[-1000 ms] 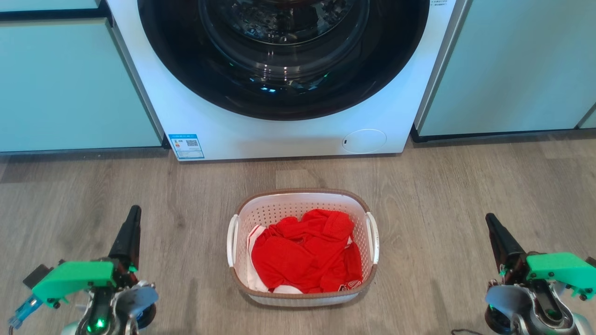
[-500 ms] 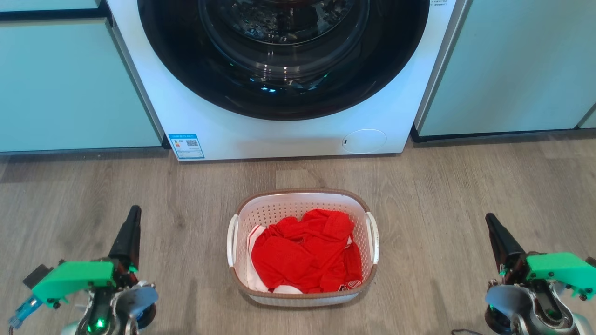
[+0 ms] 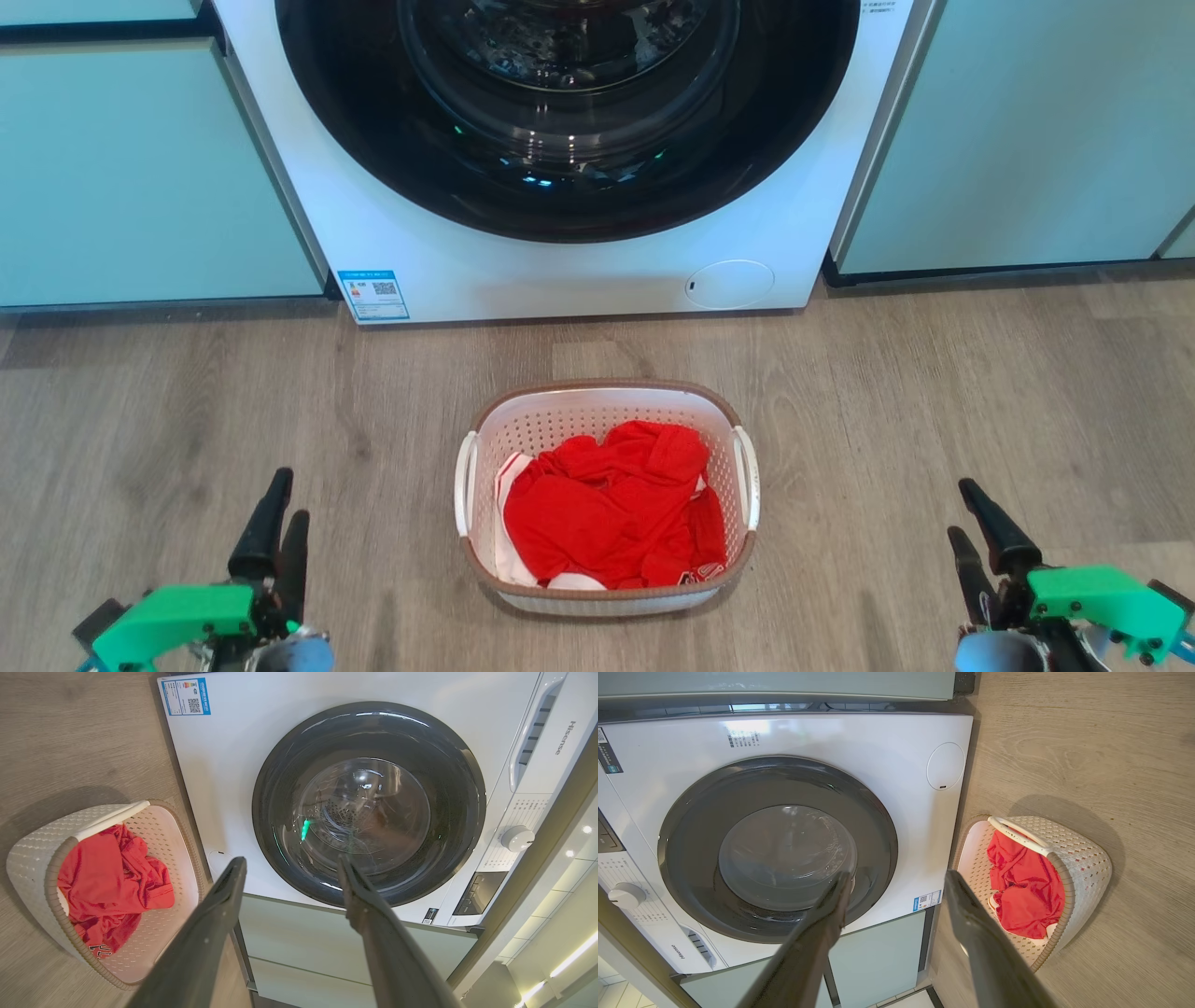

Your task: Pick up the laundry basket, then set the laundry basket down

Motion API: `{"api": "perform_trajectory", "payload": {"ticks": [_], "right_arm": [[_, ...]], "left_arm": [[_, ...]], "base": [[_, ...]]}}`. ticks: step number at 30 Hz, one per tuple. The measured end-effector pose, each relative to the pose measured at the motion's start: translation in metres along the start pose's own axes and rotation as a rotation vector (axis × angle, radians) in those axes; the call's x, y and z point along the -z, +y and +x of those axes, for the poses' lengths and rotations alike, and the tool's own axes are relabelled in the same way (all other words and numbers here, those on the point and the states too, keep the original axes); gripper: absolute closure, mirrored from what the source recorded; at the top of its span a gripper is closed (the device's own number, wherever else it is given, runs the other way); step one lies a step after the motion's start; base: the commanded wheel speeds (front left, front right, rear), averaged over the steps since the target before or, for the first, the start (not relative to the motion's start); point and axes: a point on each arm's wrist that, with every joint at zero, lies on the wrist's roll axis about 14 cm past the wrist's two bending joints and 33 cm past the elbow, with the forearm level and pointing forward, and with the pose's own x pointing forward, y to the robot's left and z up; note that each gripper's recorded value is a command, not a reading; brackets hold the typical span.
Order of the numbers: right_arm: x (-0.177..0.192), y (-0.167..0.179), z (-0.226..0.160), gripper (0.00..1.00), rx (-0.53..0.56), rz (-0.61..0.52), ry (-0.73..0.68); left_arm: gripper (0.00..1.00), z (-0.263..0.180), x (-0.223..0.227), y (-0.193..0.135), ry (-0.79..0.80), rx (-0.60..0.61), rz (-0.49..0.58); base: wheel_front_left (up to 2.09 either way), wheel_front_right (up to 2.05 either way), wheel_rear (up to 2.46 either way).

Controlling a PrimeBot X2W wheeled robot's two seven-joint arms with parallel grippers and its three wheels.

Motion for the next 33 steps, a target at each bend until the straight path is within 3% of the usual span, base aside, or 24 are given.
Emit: {"api": "perform_trajectory", "payload": {"ticks": [14,33], "right_arm": [[0.000,0.009,0.001,0.00,-0.024,-0.125,-0.012],[0.014,0.034,0.003,0.00,-0.104,-0.434,-0.002]], "left_arm": [[0.00,0.003,0.004,-0.015,-0.005,0.035,0.117],[0.00,0.006,0.021,-0.037,0.008,0.086,0.459]], "base": [[0.00,0.00,0.00],[0.00,0.00,0.00]]}}
